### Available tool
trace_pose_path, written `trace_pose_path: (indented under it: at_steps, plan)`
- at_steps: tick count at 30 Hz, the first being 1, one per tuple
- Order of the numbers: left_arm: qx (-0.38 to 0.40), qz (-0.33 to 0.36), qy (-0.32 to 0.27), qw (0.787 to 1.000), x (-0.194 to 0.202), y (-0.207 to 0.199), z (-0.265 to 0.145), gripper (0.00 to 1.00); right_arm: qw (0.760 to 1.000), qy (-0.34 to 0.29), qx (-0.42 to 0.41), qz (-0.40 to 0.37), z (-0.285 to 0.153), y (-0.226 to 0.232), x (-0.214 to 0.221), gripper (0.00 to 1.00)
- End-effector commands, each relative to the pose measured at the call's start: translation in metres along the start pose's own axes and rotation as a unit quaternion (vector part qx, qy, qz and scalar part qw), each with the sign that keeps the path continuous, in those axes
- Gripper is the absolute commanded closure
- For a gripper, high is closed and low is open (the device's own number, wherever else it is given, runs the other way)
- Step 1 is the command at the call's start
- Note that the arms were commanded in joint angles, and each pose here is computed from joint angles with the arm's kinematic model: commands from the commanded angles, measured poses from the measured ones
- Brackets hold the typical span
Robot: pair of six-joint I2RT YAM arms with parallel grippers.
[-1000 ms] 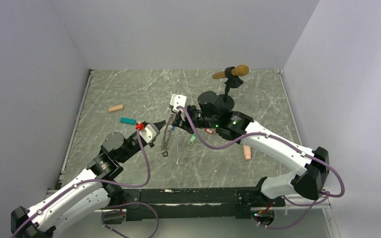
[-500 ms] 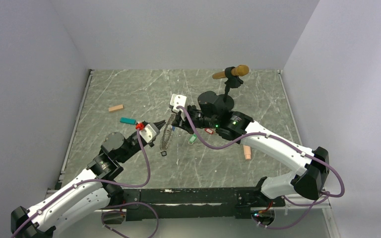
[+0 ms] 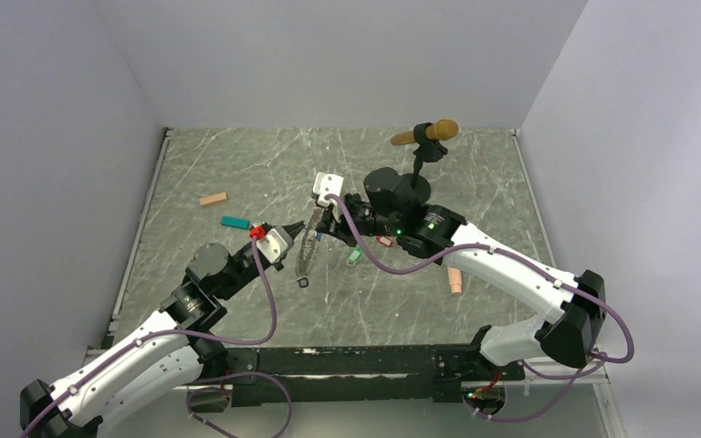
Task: Put the keys on the keyring
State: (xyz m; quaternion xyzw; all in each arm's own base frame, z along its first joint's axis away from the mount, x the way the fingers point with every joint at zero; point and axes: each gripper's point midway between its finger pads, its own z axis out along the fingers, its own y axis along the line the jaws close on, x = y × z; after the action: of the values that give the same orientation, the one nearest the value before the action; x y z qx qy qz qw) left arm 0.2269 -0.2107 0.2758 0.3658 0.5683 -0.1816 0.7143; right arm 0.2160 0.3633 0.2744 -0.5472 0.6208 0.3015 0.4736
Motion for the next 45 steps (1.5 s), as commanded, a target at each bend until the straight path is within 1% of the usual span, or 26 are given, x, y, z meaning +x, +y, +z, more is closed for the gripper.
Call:
trace_pose_path:
  at_steps: [1,45]
  plan:
    - [-0.013,-0.004,-0.047,0.999,-0.03,0.008,0.001,1.0,1.0,-0.028,0.011,0.002,0.001,-0.004,-0.016,1.0]
    - [0.014,-0.014,-0.057,0.998,-0.035,-0.002,0.001,1.0,0.999,-0.031,0.017,0.002,0.008,-0.005,-0.018,1.0]
